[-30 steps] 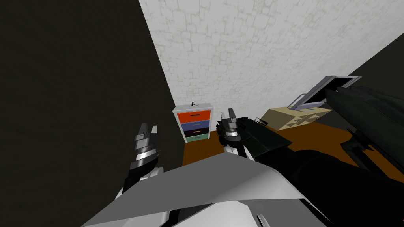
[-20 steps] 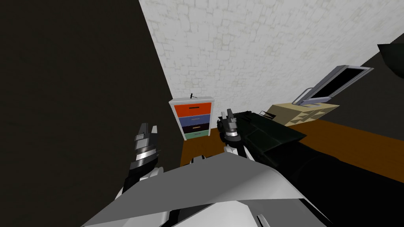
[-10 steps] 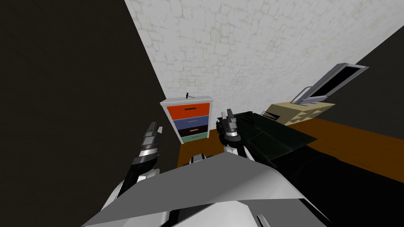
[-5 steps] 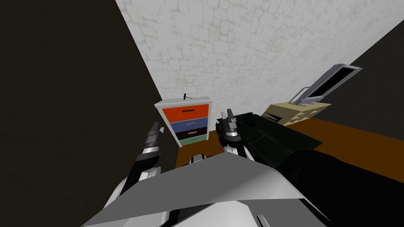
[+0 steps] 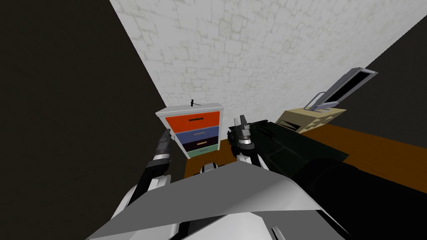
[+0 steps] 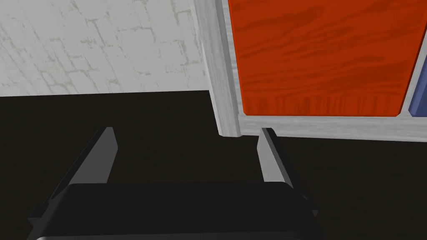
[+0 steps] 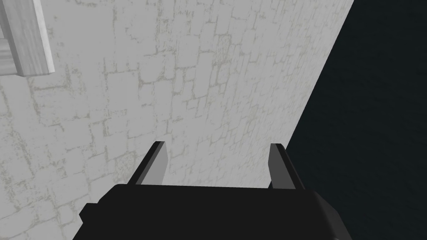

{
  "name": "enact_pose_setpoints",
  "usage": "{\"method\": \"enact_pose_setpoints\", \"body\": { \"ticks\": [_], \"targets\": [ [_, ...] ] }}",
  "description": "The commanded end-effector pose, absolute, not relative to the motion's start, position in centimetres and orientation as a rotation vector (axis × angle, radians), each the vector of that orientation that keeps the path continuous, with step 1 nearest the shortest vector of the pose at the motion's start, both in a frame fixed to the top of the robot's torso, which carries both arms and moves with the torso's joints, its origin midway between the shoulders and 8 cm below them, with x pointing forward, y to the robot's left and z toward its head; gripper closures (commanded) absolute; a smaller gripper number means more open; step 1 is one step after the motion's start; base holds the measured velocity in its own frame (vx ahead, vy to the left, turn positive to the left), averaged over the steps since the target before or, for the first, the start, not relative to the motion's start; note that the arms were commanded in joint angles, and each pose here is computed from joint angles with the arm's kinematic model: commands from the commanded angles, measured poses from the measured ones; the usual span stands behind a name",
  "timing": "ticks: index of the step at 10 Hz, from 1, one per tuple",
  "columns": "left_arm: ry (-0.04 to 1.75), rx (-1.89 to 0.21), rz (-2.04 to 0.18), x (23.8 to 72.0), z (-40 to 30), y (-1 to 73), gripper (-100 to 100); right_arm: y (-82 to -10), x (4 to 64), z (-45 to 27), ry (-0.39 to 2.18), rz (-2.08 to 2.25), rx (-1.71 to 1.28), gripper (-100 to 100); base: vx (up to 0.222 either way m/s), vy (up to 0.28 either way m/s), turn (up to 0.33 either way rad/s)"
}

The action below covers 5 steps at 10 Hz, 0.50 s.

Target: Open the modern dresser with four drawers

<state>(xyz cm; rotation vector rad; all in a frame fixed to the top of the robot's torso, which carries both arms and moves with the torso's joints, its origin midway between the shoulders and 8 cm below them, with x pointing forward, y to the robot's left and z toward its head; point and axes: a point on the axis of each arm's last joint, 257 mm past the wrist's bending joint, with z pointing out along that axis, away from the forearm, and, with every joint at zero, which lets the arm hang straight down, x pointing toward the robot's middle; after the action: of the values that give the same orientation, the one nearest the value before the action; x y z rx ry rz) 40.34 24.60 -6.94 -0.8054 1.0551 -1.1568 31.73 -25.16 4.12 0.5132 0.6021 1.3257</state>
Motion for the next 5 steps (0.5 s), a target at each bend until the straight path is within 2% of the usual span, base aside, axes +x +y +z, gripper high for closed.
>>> {"method": "enact_pose_setpoints", "body": {
  "ticks": [1, 5],
  "targets": [
    [1.097, -0.833, -1.133, 41.0, -8.1, 24.6, -100, -25.2, 31.7, 4.1, 0.602, 1.326, 0.513, 0, 0.111, -0.057, -0.047],
    [1.143, -0.866, -1.105, 41.7, -9.3, 24.6, -100, -25.2, 31.7, 4.1, 0.602, 1.326, 0.513, 0, 0.101, -0.032, -0.035]
  ]
}}
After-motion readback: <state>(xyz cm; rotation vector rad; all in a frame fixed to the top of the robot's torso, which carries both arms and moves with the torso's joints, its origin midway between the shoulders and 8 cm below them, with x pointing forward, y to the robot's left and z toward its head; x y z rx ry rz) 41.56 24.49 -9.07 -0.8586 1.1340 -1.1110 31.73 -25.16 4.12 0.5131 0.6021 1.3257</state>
